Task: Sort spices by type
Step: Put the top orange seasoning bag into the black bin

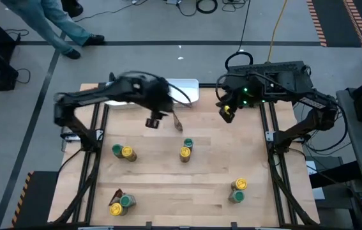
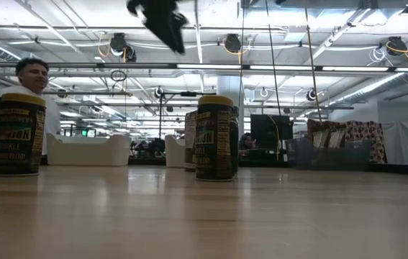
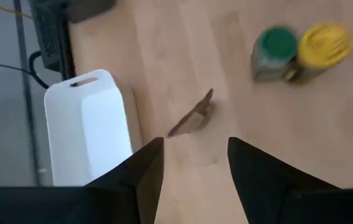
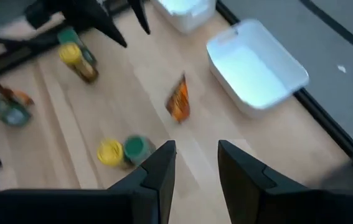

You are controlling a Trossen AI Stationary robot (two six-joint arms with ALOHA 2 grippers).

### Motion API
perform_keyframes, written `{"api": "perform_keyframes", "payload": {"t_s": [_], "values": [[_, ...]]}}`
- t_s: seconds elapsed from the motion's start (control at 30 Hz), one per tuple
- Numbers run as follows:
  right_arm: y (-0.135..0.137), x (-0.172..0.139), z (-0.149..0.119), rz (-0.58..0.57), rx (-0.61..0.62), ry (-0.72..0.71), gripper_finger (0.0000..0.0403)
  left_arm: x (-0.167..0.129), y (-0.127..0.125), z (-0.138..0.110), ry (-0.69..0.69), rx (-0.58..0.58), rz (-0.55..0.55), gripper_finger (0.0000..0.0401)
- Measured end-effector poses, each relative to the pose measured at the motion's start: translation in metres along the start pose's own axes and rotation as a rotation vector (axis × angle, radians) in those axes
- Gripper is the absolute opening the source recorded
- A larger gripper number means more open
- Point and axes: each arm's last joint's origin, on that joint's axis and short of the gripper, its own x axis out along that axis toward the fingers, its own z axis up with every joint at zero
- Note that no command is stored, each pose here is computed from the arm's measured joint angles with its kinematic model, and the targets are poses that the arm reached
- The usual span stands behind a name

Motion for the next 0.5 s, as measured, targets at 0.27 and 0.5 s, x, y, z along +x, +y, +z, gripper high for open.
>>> {"api": "perform_keyframes", "payload": {"t_s": [0.27, 0.5], "values": [[0.02, 0.072, 0.016, -0.003, 0.054, 0.06, 0.0102, -0.086, -0.007, -0.051, -0.255, -0.185, 0.143, 0.0182], [0.032, 0.144, 0.027, 0.045, 0.044, 0.072, 0.012, -0.111, -0.032, -0.088, -0.426, -0.262, 0.212, 0.0182]]}}
